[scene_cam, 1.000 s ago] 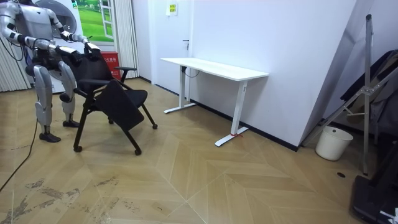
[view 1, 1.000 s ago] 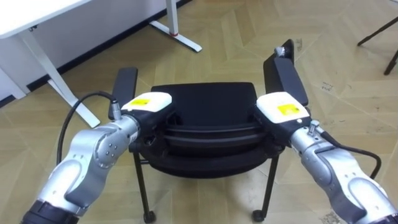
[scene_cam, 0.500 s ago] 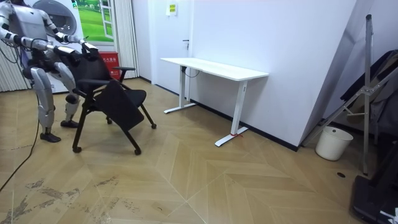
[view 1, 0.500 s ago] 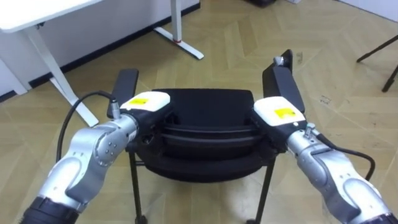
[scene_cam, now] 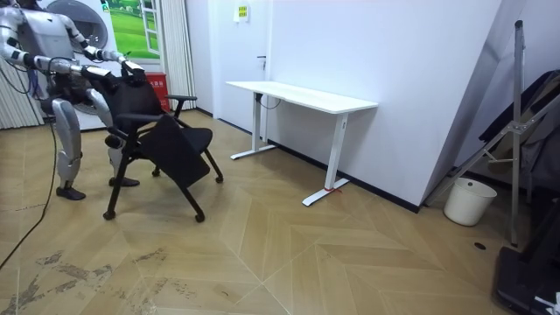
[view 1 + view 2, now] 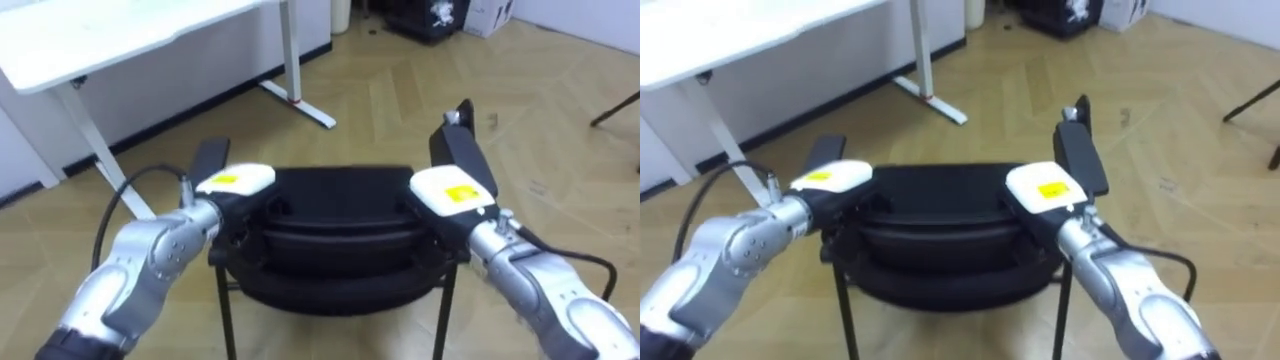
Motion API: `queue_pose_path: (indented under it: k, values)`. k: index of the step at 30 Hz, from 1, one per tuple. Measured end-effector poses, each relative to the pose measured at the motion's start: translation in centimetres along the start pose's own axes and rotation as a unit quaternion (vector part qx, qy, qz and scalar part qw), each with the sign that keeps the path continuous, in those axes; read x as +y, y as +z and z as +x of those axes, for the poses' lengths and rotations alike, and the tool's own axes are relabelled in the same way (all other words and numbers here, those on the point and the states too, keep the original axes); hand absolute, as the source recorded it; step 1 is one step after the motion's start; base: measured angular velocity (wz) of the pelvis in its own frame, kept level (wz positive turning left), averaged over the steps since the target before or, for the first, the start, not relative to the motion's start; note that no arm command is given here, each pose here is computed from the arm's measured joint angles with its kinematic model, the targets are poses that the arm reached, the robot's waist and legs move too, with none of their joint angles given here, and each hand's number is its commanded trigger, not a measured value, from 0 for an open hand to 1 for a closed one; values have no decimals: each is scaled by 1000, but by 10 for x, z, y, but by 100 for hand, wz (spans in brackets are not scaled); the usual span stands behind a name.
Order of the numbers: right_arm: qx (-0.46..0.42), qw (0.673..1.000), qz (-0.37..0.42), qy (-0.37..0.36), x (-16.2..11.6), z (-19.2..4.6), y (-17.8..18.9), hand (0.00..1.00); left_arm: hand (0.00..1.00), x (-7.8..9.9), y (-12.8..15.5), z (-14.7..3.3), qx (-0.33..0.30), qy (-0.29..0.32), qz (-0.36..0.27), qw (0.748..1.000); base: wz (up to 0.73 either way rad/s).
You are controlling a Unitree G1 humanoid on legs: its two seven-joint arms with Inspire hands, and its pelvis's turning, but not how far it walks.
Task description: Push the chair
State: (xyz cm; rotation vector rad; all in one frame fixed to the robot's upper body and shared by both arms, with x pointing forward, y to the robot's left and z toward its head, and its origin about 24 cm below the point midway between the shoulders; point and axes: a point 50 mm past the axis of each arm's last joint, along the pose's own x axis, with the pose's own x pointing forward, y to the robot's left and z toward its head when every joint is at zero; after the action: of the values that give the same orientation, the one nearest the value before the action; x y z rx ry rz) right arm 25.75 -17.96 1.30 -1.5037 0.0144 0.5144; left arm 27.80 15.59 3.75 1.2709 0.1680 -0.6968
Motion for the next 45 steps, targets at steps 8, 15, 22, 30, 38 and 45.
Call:
queue_pose_path:
  k: [8, 15, 22, 30, 38, 45]
  values:
    - [-7, 1000, -17, -21, -11, 0, -1, 100, 100, 9, 1, 0, -7, 21, 1, 1000, -11]
    - [-12, 1000, -9, -24, -9, 1, 1, 100, 100, 12, -2, -2, -7, 26, 12, 1000, -19]
    - [-22, 1000, -10, -5, -5, 0, 5, 100, 100, 9, -6, -3, -3, 10, 10, 1000, 20]
    - [-19, 1000, -6, -3, -14, 2, 3, 100, 100, 14, -4, -2, -5, 31, 10, 999, 5]
    - [-21, 999, 14, 23, -8, 3, 4, 100, 100, 7, -8, -1, 3, 33, -3, 999, 20]
    - [-18, 1000, 6, 11, -10, 2, 2, 100, 100, 3, -4, 0, 3, 56, -9, 998, 9]
